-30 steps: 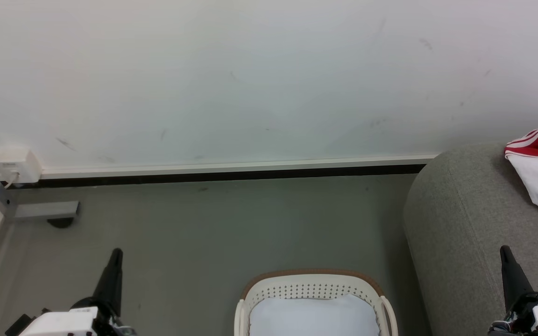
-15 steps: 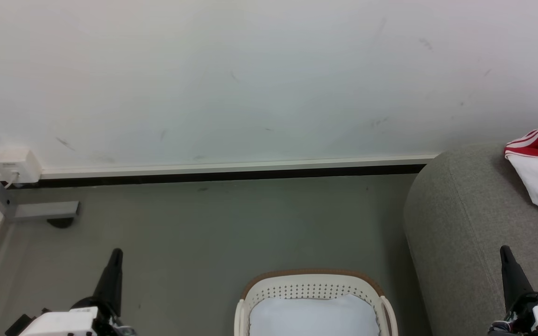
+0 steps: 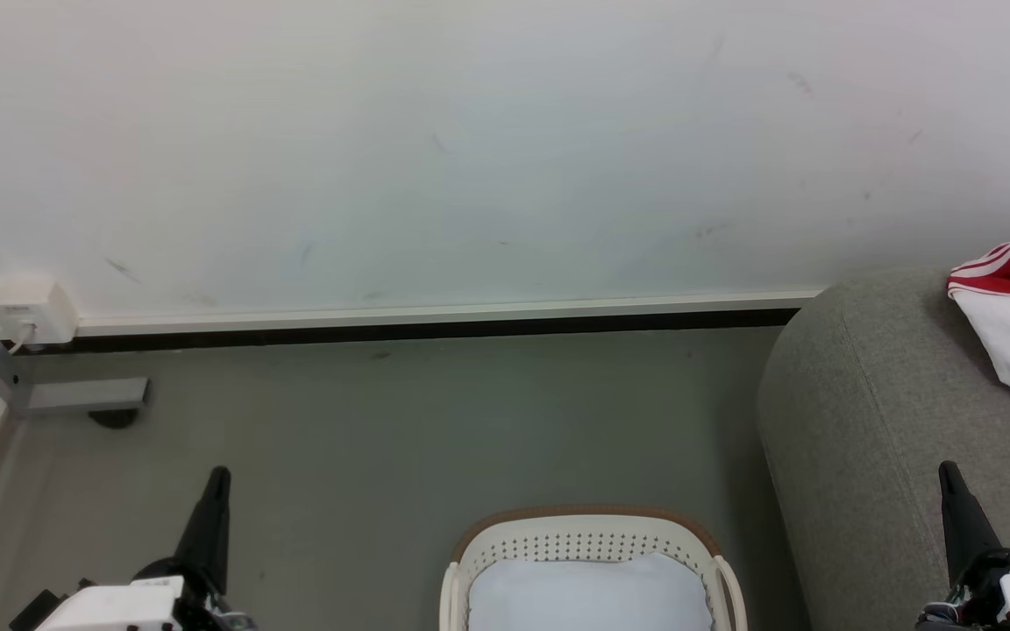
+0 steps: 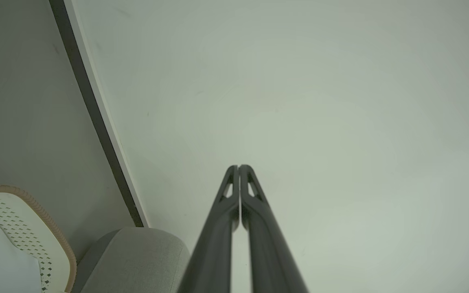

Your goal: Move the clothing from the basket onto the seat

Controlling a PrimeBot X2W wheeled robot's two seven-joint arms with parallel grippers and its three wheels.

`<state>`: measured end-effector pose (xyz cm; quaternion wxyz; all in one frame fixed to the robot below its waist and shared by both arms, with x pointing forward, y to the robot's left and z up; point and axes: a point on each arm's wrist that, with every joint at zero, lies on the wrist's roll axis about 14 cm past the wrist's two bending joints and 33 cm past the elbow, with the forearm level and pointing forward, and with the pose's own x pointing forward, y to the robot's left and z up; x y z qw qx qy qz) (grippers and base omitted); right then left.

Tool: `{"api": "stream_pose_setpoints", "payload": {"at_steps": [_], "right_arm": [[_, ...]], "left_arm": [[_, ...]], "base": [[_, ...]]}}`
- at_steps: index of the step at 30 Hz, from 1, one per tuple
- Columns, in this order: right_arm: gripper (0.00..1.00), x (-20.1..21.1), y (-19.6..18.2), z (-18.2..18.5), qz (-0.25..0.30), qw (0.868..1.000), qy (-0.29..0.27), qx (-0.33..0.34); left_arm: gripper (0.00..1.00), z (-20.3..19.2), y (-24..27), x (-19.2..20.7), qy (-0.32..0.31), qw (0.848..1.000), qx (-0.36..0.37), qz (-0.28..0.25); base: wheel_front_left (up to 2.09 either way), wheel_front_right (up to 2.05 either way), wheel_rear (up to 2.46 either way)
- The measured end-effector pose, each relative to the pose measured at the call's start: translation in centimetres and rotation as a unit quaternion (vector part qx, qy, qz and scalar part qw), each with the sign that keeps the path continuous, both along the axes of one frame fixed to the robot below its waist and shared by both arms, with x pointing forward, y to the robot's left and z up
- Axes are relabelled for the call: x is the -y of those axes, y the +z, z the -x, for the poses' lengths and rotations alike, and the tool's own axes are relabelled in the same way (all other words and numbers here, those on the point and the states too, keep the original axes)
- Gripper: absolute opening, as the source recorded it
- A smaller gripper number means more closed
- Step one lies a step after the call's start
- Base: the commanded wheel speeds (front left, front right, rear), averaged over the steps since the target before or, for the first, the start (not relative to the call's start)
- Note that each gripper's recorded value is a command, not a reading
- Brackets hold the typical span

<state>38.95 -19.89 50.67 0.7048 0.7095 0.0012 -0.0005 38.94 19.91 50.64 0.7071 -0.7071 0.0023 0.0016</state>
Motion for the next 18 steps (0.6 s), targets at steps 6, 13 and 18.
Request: {"api": "stream_pose_setpoints", "payload": {"at_steps": [6, 13, 18], "right_arm": [[0.0, 0.0, 0.0, 0.0, 0.0, 1.0, 0.0, 0.0], [0.0, 0.0, 0.0, 0.0, 0.0, 1.0, 0.0, 0.0], [0.0, 0.0, 0.0, 0.0, 0.0, 1.0, 0.0, 0.0]], "left_arm": [[0.0, 0.0, 0.0, 0.0, 0.0, 1.0, 0.0, 0.0], [0.0, 0.0, 0.0, 0.0, 0.0, 1.0, 0.0, 0.0], [0.0, 0.0, 0.0, 0.0, 0.0, 1.0, 0.0, 0.0]], "base": [[0.0, 0.0, 0.0], [0.0, 0.0, 0.0], [0.0, 0.0, 0.0]]}}
